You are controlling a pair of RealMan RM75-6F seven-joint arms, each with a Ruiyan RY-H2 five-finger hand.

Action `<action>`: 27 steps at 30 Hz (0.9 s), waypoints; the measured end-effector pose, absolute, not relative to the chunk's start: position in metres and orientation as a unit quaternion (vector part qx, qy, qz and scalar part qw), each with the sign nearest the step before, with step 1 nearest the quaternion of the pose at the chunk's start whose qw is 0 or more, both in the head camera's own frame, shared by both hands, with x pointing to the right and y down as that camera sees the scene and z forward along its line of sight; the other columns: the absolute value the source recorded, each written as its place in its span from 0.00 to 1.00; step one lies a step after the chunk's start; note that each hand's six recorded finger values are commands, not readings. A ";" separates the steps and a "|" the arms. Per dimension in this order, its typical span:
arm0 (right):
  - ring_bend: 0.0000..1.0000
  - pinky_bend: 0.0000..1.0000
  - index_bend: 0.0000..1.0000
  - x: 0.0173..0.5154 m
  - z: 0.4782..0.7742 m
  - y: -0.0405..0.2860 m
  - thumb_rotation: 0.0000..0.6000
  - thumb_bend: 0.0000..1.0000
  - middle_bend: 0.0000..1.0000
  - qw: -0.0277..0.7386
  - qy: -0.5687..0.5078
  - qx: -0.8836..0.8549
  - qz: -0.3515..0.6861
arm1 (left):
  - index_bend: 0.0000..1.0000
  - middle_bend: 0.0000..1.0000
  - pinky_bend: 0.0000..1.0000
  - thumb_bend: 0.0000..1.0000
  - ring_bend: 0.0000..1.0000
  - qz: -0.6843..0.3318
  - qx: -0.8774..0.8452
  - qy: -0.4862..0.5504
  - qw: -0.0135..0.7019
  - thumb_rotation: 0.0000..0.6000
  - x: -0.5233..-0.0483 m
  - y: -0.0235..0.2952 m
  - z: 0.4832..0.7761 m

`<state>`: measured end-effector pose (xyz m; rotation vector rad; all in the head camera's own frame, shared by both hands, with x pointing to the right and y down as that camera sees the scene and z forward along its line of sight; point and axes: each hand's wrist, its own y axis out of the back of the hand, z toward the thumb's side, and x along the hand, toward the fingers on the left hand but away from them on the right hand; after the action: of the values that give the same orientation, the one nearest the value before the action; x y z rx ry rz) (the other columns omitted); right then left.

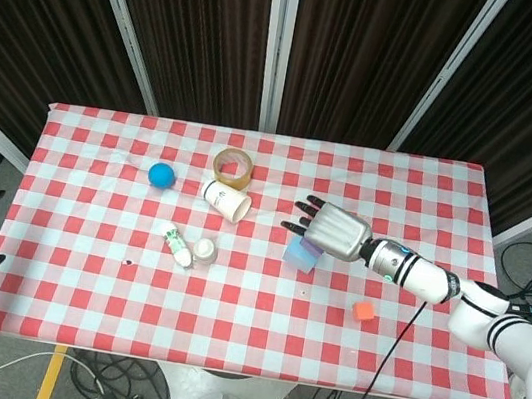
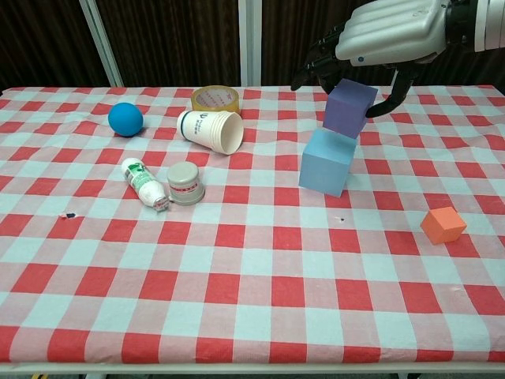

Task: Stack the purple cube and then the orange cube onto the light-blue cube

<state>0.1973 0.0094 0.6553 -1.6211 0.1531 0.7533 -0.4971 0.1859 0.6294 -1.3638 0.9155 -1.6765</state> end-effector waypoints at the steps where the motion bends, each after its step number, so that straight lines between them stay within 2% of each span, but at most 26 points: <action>1: 0.11 0.18 0.12 0.199 0.657 0.007 1.00 0.19 0.41 0.622 0.067 -0.707 0.330 | 0.13 0.14 0.25 0.11 0.13 -0.660 -0.535 0.359 0.386 1.00 -0.497 0.185 0.631; 8: 0.11 0.19 0.12 0.202 0.670 0.001 1.00 0.16 0.40 0.611 0.068 -0.720 0.323 | 0.13 0.14 0.25 0.11 0.13 -0.668 -0.529 0.355 0.384 1.00 -0.498 0.181 0.637; 27: 0.11 0.20 0.12 0.194 0.692 0.005 1.00 0.16 0.40 0.600 0.083 -0.738 0.296 | 0.13 0.14 0.25 0.11 0.13 -0.680 -0.520 0.354 0.377 1.00 -0.504 0.179 0.641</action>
<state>0.1944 0.0052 0.6916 -1.7108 0.1929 0.6866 -0.5042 0.1791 0.6415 -1.3295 0.9056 -1.7392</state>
